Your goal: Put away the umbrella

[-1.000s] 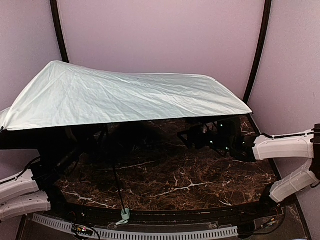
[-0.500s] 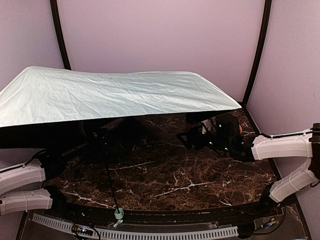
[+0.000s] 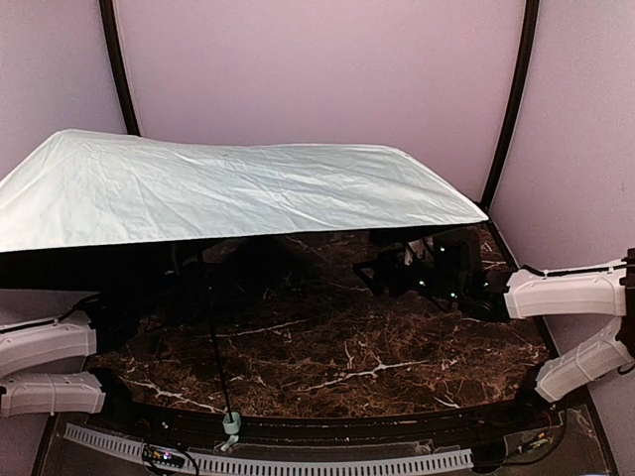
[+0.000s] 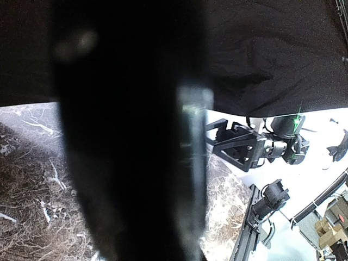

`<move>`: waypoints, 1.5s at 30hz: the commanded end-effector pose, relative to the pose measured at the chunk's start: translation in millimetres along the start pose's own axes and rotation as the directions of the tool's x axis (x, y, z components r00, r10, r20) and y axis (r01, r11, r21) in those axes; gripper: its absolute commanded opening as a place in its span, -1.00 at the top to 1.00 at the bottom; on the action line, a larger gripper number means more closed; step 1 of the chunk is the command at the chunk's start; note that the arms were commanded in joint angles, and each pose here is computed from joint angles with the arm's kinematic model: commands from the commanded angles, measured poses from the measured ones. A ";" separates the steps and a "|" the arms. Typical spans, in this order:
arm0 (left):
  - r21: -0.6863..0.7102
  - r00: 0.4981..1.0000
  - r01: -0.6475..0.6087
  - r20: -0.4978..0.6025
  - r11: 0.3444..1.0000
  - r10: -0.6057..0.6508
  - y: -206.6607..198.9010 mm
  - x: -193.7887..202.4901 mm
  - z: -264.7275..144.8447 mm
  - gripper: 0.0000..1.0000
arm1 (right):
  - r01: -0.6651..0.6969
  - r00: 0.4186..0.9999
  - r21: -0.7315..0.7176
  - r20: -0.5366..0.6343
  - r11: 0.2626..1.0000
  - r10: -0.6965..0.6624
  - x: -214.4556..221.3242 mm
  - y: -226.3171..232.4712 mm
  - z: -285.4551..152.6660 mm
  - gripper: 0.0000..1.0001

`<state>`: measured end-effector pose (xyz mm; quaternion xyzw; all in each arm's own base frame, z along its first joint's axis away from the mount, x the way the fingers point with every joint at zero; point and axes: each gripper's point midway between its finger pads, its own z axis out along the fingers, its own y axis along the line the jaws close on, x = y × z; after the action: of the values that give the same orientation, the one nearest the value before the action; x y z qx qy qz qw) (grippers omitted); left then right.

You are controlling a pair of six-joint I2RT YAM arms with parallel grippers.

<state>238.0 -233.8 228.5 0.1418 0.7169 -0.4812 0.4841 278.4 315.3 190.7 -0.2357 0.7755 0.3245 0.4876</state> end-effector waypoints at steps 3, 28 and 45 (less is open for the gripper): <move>0.064 0.976 -0.190 0.120 0.980 0.182 -33.1 -58.1 14.7 1.00 | 0.018 0.996 -0.113 0.085 0.993 -0.009 -12.0 28.4 -25.0 -0.58; 0.214 0.961 -0.275 0.100 0.937 0.259 -97.8 -70.2 72.7 1.00 | 0.119 0.922 -0.431 0.382 0.895 0.061 -204.0 156.3 6.4 -0.45; 0.275 0.966 -0.254 0.030 0.927 0.256 -101.6 -48.2 83.6 1.00 | 0.173 0.918 -0.601 0.385 0.780 0.094 -217.9 200.3 30.3 -0.39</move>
<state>251.9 -333.9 303.7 0.2728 0.6542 -0.4916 0.5059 259.3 483.1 410.1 -0.3332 0.5453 0.5631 0.5239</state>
